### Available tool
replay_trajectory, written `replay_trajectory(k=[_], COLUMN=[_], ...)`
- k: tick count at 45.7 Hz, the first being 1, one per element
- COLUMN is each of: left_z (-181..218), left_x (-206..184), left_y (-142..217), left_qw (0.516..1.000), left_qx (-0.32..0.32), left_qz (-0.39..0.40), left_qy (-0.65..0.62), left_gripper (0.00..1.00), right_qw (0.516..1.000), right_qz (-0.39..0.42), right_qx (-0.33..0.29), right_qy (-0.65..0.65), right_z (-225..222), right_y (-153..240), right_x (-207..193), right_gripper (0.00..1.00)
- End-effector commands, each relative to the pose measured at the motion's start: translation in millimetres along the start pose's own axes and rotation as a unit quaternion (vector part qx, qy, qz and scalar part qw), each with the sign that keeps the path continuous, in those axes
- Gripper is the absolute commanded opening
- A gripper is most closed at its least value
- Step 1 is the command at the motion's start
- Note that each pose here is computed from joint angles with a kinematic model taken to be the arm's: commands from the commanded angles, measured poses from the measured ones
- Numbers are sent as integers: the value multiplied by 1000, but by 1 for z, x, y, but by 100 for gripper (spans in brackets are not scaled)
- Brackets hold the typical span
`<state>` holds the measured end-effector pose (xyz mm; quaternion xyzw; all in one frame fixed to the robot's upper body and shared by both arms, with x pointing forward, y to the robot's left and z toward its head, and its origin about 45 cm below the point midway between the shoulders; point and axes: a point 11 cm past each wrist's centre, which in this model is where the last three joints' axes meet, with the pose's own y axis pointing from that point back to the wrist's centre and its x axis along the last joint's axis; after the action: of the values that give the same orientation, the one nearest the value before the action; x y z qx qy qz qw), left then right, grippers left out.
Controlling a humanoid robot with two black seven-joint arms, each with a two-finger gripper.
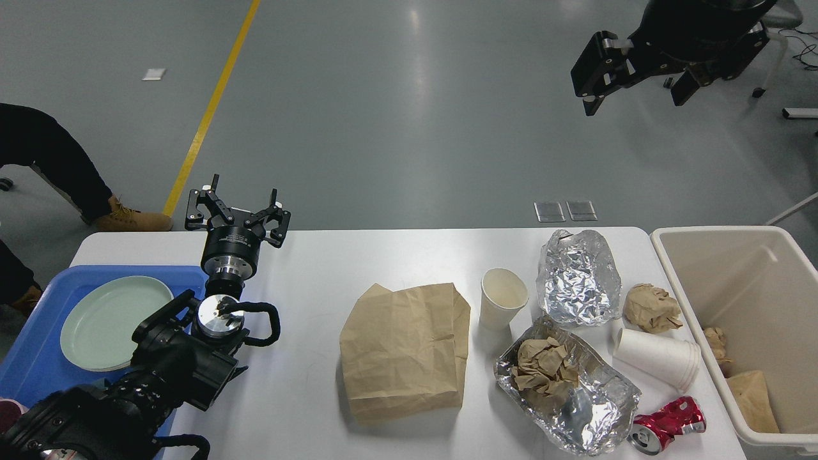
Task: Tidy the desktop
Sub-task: 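Lower the right gripper toward the brown paper bag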
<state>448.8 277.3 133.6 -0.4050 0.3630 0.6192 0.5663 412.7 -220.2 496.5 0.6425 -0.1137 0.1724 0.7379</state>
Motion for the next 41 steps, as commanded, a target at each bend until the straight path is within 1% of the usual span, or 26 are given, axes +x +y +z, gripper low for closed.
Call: replay_trajectory(k=[1,6,11,16,21,27,30,33,37,41], left_z=[0,0,0,0,0,0,0,0,0,0], left_x=[0,0,0,0,0,0,0,0,0,0], left_y=[0,0,0,0,0,0,0,0,0,0], left_qw=[1000,1000,1000,1000,1000,1000,1000,1000,1000,1000], left_qx=[0,0,0,0,1,1,1,1,1,1], left_qz=[0,0,0,0,0,0,0,0,0,0], left_qy=[0,0,0,0,0,0,0,0,0,0], left_gripper=[97,97,97,97,97,97,97,97,97,97], right_qw=[1000,1000,1000,999,997,996,994,992,986,978], right_qz=[1,1,3,-13,-7,-43,-69,-84,-107,-136], right_qx=[-9,-8,8,22,36,37,48,74,121,156], right_qy=[4,-1,-19,-36,-65,-72,-69,-62,-45,-22], right_z=[2,8,18,24,43,47,38,23,-7,-37], right_y=[1,0,-4,-36,-50,-79,-90,-91,-93,-94], right_x=[1,0,2,4,9,-7,-20,-27,-39,-56], right_gripper=[100,100,100,100,100,100,100,100,100,100])
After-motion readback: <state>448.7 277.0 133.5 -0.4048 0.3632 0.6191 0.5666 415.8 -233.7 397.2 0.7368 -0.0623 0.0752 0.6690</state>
